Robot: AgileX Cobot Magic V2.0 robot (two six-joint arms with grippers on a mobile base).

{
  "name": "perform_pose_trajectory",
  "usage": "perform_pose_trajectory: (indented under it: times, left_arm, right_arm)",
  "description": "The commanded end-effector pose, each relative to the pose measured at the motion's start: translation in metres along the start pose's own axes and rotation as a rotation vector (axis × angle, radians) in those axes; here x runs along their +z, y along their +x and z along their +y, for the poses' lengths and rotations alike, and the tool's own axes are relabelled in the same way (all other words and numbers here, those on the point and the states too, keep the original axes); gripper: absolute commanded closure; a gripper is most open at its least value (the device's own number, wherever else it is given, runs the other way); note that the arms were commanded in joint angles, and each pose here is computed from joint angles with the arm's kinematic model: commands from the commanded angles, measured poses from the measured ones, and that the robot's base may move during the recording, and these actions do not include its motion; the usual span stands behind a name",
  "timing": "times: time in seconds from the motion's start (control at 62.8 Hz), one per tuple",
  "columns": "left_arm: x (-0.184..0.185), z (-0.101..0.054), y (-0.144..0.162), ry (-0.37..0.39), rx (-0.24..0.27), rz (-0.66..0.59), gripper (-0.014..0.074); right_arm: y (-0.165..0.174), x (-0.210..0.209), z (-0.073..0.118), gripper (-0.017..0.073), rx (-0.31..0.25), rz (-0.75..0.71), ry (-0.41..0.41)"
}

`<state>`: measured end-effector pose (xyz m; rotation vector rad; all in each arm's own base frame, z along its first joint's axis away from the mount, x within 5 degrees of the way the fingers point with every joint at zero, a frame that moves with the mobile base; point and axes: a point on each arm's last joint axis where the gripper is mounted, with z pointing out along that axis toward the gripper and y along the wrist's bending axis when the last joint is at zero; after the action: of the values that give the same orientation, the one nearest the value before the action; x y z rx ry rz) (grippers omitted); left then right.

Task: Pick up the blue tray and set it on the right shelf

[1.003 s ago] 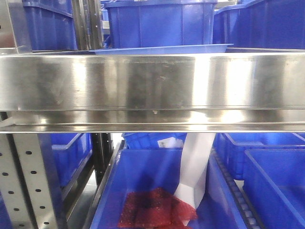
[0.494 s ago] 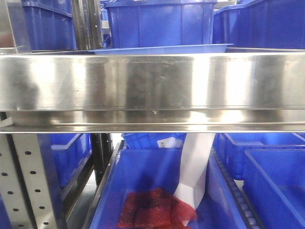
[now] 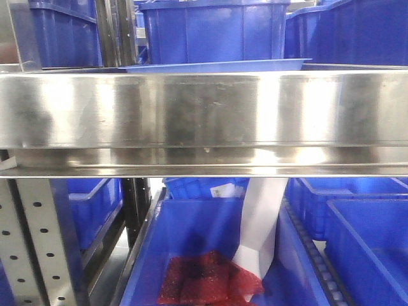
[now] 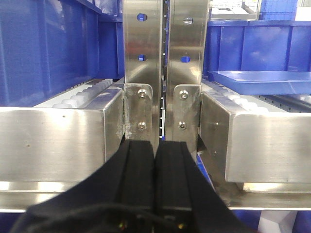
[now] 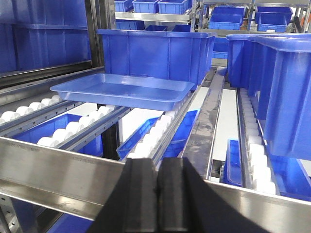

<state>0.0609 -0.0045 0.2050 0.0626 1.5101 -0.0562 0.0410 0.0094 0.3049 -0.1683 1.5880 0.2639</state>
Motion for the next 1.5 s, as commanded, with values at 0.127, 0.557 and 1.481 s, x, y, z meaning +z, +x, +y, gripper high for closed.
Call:
perform_pose_trajectory:
  times: [0.127,0.557,1.481]
  left_arm:
    - [0.001,0.001,0.003,-0.011,-0.004,-0.045,0.0642]
    - [0.001,0.001,0.003,-0.011,-0.004,-0.045,0.0642]
    - [0.001,0.001,0.003,-0.011,-0.004,-0.045,0.0642]
  right_arm:
    - [-0.006,0.002,-0.002,0.0504,-0.104,-0.079,0.041]
    - [0.078,0.010,-0.023,0.0504,0.011,-0.117,0.381]
    - [0.092,0.010,-0.025,0.0504,0.025,-0.147,0.386]
